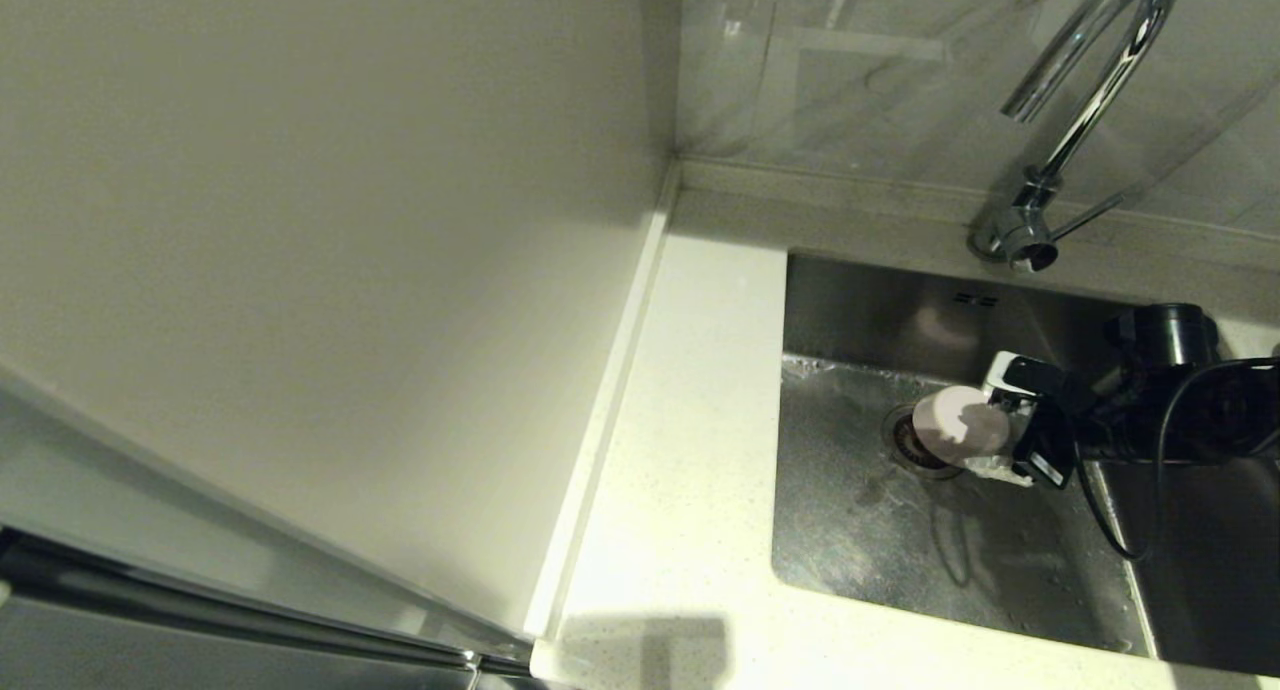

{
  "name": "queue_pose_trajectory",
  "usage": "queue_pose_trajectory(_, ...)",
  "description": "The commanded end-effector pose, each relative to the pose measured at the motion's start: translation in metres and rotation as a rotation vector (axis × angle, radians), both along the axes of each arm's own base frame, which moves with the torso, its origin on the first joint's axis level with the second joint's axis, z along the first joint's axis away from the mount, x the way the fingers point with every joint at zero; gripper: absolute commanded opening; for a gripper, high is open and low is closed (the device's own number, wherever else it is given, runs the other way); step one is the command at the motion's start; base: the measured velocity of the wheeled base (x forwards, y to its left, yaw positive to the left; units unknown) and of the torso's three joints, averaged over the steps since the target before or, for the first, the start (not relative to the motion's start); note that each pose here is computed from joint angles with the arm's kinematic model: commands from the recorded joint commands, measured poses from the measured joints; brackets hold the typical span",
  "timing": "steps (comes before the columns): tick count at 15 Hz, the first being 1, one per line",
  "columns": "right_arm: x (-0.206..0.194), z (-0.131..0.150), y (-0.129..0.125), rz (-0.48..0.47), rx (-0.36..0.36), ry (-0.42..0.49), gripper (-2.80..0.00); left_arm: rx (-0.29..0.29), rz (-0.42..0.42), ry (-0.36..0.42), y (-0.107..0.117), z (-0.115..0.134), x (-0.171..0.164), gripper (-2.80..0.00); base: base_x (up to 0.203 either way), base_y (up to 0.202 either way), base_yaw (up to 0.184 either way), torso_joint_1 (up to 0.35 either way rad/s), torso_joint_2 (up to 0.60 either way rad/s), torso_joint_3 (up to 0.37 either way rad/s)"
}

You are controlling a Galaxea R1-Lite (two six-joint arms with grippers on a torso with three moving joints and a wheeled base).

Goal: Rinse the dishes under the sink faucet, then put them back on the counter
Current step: Put a bowl back to the table from the sink

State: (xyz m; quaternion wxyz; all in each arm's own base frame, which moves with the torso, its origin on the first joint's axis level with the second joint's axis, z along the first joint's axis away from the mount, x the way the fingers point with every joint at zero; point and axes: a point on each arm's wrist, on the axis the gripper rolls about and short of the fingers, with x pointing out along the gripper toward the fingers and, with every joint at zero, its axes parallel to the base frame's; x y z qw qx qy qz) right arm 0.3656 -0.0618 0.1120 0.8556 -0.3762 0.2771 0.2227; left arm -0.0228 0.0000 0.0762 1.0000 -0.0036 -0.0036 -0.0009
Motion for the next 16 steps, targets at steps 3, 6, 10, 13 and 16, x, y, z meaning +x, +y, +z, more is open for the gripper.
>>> queue_pose_trajectory(3,0.015,-0.016,-0.006,-0.106,0.017,0.044,0.00,0.000,0.000,0.003,0.000,-0.001,0.000,-2.80,0.000,0.000,0.000,0.000,0.00,0.000)
queue_pose_trajectory(6,0.019,-0.028,-0.007,-0.109,0.019,0.070,0.00,0.000,0.000,0.003,0.000,-0.001,0.000,-2.80,0.000,0.000,0.000,0.000,0.00,0.000)
queue_pose_trajectory(10,0.029,-0.040,-0.005,-0.090,0.004,0.030,0.00,0.000,0.000,0.002,0.000,-0.001,0.000,-2.80,0.000,0.000,0.000,0.000,0.00,0.000)
queue_pose_trajectory(13,0.039,-0.043,0.001,-0.078,-0.001,-0.045,0.00,0.000,0.000,0.003,0.000,-0.001,0.000,-2.80,0.000,0.000,0.000,0.000,0.00,0.000)
queue_pose_trajectory(16,0.043,-0.045,0.005,-0.082,0.015,-0.062,0.00,0.000,0.000,0.003,0.000,-0.001,0.000,-2.80,0.000,0.000,0.000,0.000,0.00,0.000)
